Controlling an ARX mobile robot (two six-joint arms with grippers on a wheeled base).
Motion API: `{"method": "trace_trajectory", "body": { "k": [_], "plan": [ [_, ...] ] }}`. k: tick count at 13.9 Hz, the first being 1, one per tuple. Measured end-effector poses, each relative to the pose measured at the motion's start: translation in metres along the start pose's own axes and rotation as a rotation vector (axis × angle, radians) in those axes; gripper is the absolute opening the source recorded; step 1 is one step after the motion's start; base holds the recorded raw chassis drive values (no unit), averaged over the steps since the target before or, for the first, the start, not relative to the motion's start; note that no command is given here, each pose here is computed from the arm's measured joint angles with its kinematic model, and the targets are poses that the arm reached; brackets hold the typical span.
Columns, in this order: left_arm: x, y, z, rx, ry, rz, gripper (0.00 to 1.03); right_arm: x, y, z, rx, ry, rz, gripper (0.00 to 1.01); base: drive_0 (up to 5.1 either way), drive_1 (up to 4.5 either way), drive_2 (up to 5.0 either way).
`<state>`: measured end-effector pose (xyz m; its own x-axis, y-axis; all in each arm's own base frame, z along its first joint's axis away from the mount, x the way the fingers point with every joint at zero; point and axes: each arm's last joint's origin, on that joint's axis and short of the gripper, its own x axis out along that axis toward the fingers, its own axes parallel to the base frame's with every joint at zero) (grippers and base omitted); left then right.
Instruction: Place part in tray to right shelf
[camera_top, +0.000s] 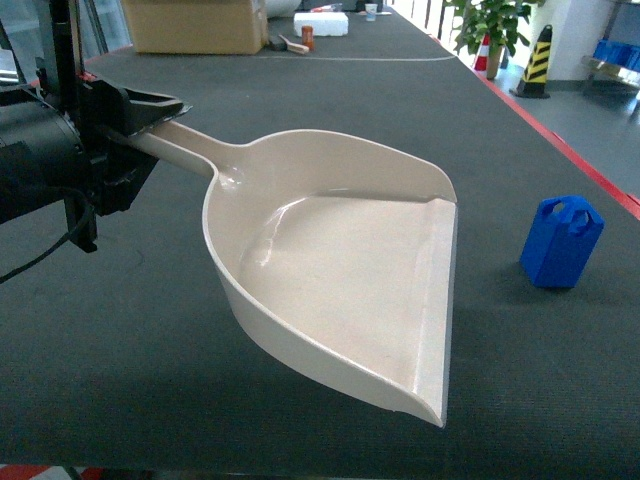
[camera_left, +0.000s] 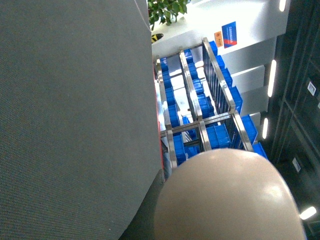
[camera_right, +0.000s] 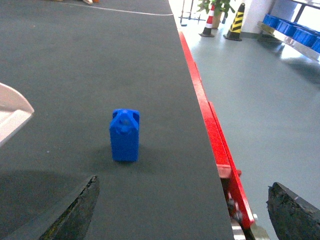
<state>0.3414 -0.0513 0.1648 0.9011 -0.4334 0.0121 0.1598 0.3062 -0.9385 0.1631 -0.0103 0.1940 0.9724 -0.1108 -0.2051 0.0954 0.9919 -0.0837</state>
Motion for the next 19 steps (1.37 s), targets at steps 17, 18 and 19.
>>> {"method": "trace_trajectory", "body": {
  "k": [17, 18, 19],
  "plan": [
    [0.000, 0.000, 0.000, 0.001, -0.001, -0.002, 0.16, 0.244, 0.059, 0.017, 0.070, 0.476, 0.054, 0.48, 0.0, 0.00, 0.0],
    [0.000, 0.000, 0.000, 0.000, 0.000, -0.001, 0.16, 0.224, 0.064, 0.033, 0.084, 0.436, 0.106, 0.48, 0.0, 0.00, 0.0],
    [0.000, 0.000, 0.000, 0.000, 0.000, -0.001, 0.16, 0.205, 0.072, 0.053, 0.098, 0.377, 0.170, 0.48, 0.0, 0.00, 0.0]
  ]
}}
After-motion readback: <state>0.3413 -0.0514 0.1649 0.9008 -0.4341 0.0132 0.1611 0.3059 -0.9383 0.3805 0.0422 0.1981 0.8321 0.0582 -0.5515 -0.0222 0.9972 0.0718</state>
